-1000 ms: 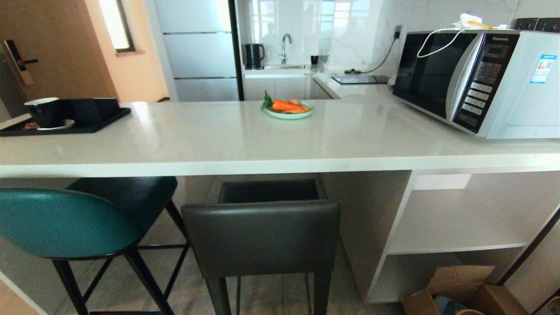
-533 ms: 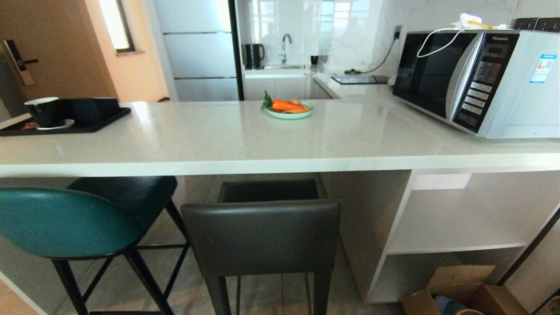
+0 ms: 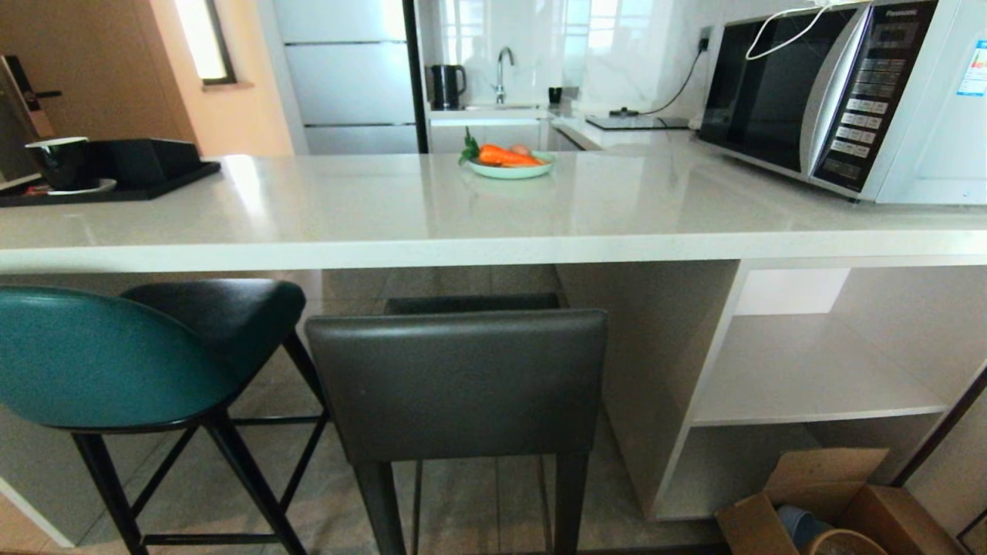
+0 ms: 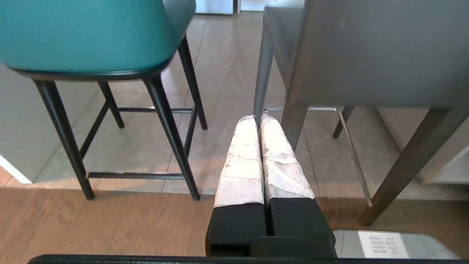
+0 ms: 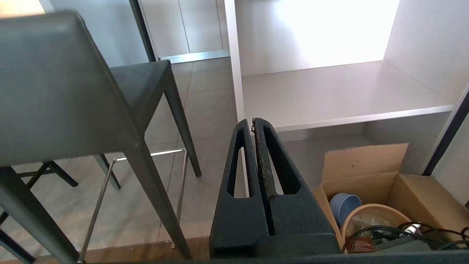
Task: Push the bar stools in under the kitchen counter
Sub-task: Pull the gray chair out from under the dining table
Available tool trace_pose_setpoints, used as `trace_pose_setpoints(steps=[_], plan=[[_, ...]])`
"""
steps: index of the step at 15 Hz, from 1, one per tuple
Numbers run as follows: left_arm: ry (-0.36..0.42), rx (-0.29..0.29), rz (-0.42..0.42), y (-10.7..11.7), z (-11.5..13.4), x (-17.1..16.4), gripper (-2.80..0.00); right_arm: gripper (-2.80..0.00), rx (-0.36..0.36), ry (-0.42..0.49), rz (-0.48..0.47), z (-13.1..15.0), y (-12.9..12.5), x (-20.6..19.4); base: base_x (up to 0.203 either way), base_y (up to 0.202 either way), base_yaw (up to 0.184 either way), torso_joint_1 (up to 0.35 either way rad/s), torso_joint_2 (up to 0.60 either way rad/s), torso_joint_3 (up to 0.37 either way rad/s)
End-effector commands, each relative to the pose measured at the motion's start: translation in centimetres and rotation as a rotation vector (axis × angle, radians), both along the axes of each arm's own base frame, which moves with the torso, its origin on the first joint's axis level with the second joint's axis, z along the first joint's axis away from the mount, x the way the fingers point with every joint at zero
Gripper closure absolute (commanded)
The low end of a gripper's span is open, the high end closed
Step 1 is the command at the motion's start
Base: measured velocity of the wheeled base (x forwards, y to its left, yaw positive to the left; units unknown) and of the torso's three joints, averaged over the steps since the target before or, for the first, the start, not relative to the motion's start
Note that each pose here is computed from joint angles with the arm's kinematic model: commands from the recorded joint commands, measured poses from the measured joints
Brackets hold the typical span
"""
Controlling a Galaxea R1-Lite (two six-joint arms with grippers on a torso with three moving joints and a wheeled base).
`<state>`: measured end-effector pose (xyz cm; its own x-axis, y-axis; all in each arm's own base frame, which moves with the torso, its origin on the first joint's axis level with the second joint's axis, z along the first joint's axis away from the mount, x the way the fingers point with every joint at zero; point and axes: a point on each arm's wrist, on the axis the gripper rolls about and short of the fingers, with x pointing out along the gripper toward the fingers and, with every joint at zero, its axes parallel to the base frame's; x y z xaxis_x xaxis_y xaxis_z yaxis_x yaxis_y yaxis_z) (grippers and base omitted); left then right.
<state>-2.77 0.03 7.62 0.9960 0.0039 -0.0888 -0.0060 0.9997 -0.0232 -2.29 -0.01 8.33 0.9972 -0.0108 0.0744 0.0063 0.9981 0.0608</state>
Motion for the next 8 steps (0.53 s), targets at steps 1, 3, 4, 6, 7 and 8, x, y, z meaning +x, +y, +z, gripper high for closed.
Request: trace_pose_setpoints(steps=[1, 3, 4, 6, 7, 8], plan=[[0.002, 0.0, 0.001, 0.0, 0.0, 0.01, 0.0, 0.0, 0.001, 0.028, 0.0, -0.78, 0.0, 0.22, 0.0, 0.0, 0.0, -0.271, 0.5, 0.193], [0.002, -0.001, -0.001, 0.0, 0.0, 0.01, 0.0, 0.0, 0.0, 0.027, 0.0, -0.77, 0.0, 0.21, 0.0, 0.0, 0.0, -0.251, 0.34, 0.129], [0.002, 0.0, 0.001, 0.0, 0.0, 0.01, 0.0, 0.0, 0.0, 0.028, 0.0, -0.78, 0.0, 0.22, 0.0, 0.0, 0.0, -0.251, 0.35, 0.154], [0.002, 0.0, 0.001, 0.0, 0.0, 0.01, 0.0, 0.0, 0.0, 0.027, 0.0, -0.77, 0.0, 0.21, 0.0, 0.0, 0.0, -0.261, 0.31, 0.12], [0.002, -0.001, -0.001, 0.0, 0.0, 0.01, 0.0, 0.0, 0.001, 0.028, 0.0, -0.78, 0.0, 0.22, 0.0, 0.0, 0.0, -0.2, 0.35, 0.124], [0.002, 0.0, 0.001, 0.0, 0.0, 0.01, 0.0, 0.0, 0.001, 0.027, 0.0, -0.77, 0.0, 0.21, 0.0, 0.0, 0.0, -0.107, 0.27, 0.128]])
